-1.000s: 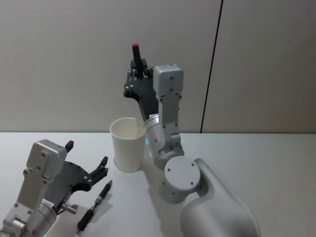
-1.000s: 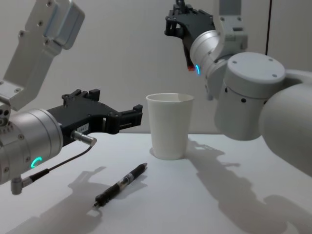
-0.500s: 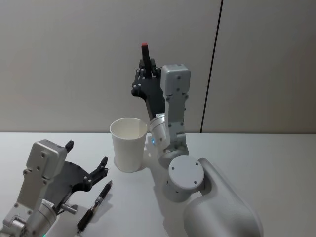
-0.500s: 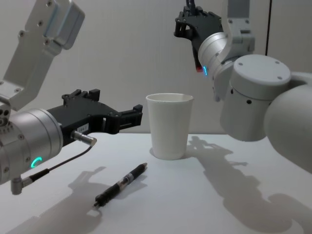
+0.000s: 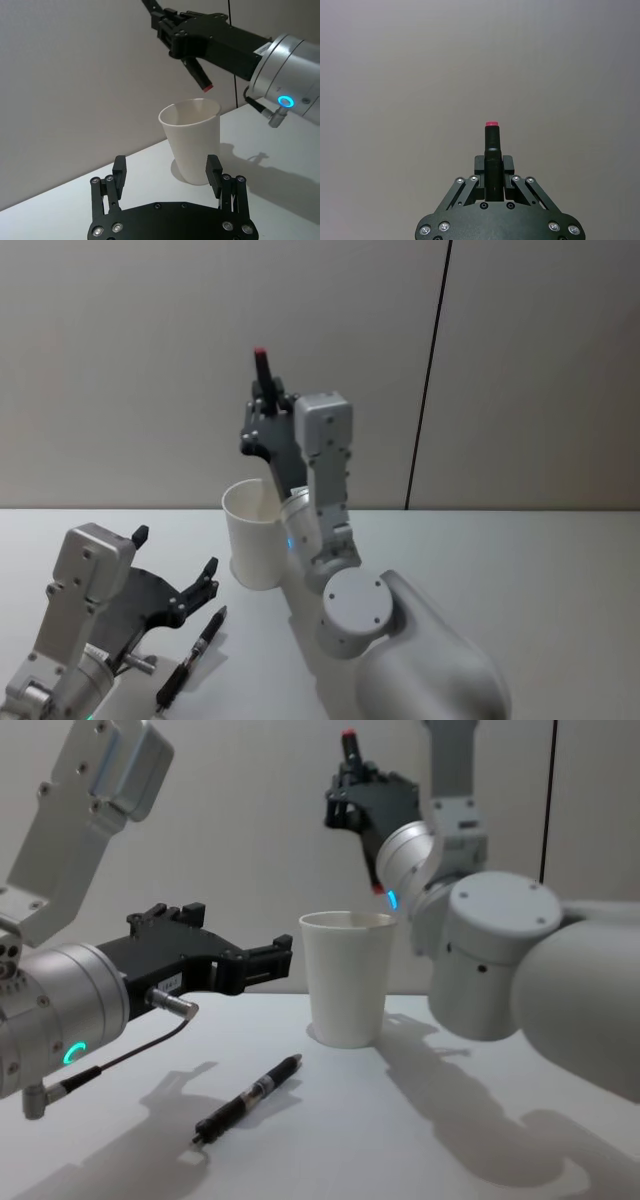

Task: Place the pen into the pen holder.

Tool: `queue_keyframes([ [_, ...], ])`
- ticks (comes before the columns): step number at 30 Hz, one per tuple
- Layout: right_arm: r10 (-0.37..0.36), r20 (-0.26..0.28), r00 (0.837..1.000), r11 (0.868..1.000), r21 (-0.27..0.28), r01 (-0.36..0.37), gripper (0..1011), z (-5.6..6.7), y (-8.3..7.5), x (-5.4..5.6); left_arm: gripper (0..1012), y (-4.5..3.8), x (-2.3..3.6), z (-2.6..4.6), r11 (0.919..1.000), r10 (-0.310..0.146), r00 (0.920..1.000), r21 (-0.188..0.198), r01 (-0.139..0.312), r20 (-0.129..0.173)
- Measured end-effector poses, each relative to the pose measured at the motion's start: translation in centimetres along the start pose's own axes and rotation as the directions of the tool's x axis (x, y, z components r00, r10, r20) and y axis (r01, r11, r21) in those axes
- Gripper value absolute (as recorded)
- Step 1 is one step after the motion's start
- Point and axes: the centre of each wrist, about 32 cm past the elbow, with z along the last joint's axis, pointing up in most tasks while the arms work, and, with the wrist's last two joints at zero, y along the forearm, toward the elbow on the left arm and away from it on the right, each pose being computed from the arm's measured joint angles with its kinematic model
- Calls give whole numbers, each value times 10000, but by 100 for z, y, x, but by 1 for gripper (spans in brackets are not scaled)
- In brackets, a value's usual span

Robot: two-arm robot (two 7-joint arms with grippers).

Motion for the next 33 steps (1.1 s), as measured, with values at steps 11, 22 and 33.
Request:
queue_keyframes([
  [11, 378, 66, 9993, 9993, -49, -378, 205, -234, 98, -82, 1003, 0, 0, 0, 10000, 0, 10000, -2, 0, 0],
  [22, 393, 99, 9992, 9992, -103, -392, 205, -265, 46, -102, 1003, 0, 0, 0, 10000, 0, 10000, -1, 0, 0],
  [33, 348, 134, 9993, 9993, -144, -346, 205, -256, -73, -65, 1003, 0, 0, 0, 10000, 0, 10000, -2, 0, 0],
])
